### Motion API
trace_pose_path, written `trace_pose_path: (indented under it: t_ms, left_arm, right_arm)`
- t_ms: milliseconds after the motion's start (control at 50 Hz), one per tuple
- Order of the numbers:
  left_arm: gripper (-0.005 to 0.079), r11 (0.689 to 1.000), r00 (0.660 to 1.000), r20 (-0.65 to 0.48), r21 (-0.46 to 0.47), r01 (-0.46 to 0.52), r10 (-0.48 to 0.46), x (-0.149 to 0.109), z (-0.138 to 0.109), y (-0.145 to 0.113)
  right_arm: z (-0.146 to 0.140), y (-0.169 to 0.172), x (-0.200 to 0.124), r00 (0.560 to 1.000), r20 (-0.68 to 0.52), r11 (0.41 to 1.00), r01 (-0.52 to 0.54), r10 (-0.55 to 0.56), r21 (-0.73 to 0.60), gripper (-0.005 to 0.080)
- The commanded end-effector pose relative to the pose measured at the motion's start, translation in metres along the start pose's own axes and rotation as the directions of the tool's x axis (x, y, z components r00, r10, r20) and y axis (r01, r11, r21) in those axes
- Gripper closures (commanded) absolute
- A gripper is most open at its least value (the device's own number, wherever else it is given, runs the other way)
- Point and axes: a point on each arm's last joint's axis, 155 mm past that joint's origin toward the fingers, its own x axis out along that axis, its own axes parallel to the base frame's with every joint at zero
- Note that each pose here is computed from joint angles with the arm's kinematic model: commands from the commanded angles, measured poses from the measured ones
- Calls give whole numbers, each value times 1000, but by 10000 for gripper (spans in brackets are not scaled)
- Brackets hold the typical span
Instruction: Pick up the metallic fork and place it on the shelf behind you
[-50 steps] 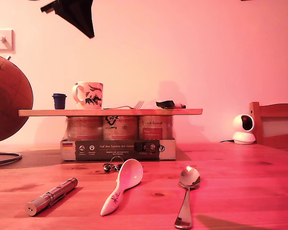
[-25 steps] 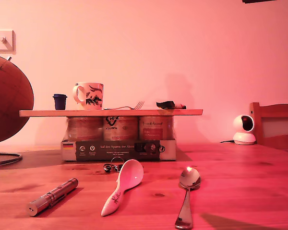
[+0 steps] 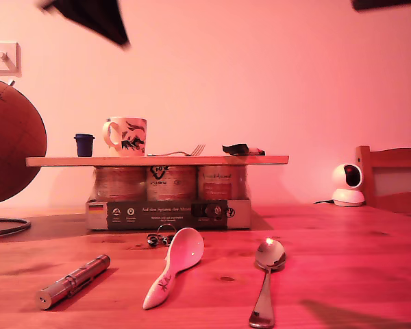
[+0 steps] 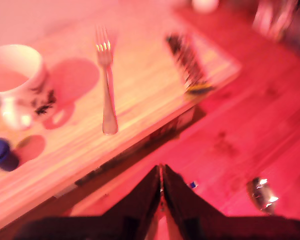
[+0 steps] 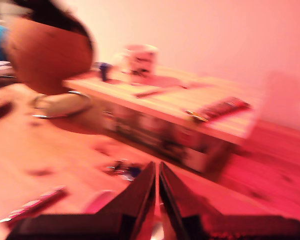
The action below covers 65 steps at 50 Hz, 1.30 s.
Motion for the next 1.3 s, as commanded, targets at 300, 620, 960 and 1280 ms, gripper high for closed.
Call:
trace_pose_path:
  t_ms: [300,620,960,1280]
  left_arm:
    - [766,999,994,107,-19,-29,31,-15,-64,-2]
    - [766,994,964,246,-57,-89,100,-44,-107,3]
    - [766,982,926,333,-119,-145,177,-73,-143,11]
    - [766,979,891,410,-142,-147,193,-100,-148,9]
  right_arm:
    - [-5,-59,6,995,-12,990,95,-94,106,764]
    - [-12,-75,2,991,-36,984,129,-126,119,764]
    - [-13,-56,-1,997,-38,995,63,-60,75,764]
    - [-27,-46,-5,995,-94,992,38,-27,118,764]
